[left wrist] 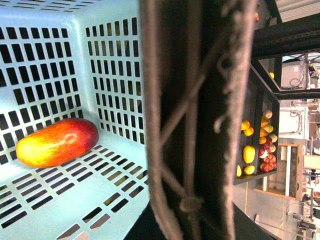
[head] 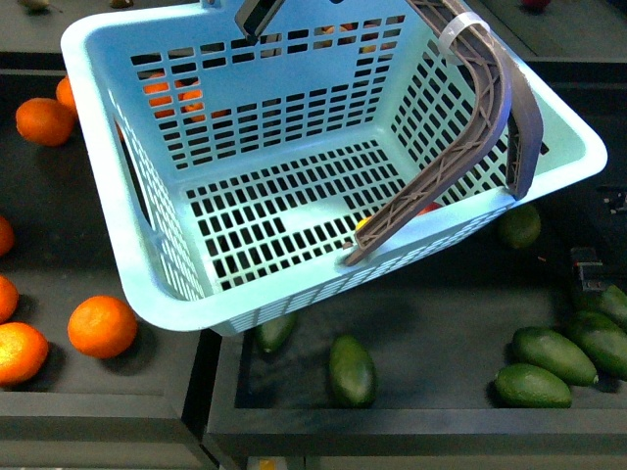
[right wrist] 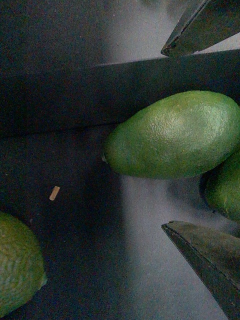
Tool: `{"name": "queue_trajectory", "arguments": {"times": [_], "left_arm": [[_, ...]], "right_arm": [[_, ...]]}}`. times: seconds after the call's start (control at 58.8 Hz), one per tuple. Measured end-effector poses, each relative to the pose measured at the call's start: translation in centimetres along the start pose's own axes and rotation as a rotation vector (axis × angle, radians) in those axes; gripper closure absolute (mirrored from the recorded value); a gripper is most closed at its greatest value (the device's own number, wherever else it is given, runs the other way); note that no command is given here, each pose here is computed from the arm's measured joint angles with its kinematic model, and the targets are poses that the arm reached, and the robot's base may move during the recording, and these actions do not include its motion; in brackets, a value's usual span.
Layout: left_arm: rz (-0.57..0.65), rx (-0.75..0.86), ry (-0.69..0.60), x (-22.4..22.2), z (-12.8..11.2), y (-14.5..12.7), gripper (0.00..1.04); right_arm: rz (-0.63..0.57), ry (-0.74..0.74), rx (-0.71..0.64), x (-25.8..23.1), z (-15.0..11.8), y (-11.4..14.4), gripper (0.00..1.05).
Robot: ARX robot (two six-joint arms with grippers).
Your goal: Pick mango and avocado into basket
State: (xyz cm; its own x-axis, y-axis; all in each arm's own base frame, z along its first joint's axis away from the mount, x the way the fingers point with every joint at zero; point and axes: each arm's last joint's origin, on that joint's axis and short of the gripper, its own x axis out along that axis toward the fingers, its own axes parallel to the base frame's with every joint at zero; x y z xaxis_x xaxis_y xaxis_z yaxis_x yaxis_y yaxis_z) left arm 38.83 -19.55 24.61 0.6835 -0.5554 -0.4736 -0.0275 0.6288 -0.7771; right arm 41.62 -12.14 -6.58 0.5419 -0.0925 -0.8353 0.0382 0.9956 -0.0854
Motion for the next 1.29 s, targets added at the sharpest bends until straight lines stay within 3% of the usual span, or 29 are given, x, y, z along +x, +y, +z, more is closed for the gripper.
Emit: {"name": "queue_trajectory", "arguments": {"times": [0.442,1.292], "left_arm": [[0.001,-0.001,-0.001,0.0,0.0,0.0,0.99],[0.001,-0.001,-0.002,0.0,0.0,0.0,0.99]], "right_arm": [[0.029,0.022,-0.025,1.7,-0.1,-1.5,0.08],[0.085,0.038,-0.012,3.2,-0.8,-1.1,0.08]]}}
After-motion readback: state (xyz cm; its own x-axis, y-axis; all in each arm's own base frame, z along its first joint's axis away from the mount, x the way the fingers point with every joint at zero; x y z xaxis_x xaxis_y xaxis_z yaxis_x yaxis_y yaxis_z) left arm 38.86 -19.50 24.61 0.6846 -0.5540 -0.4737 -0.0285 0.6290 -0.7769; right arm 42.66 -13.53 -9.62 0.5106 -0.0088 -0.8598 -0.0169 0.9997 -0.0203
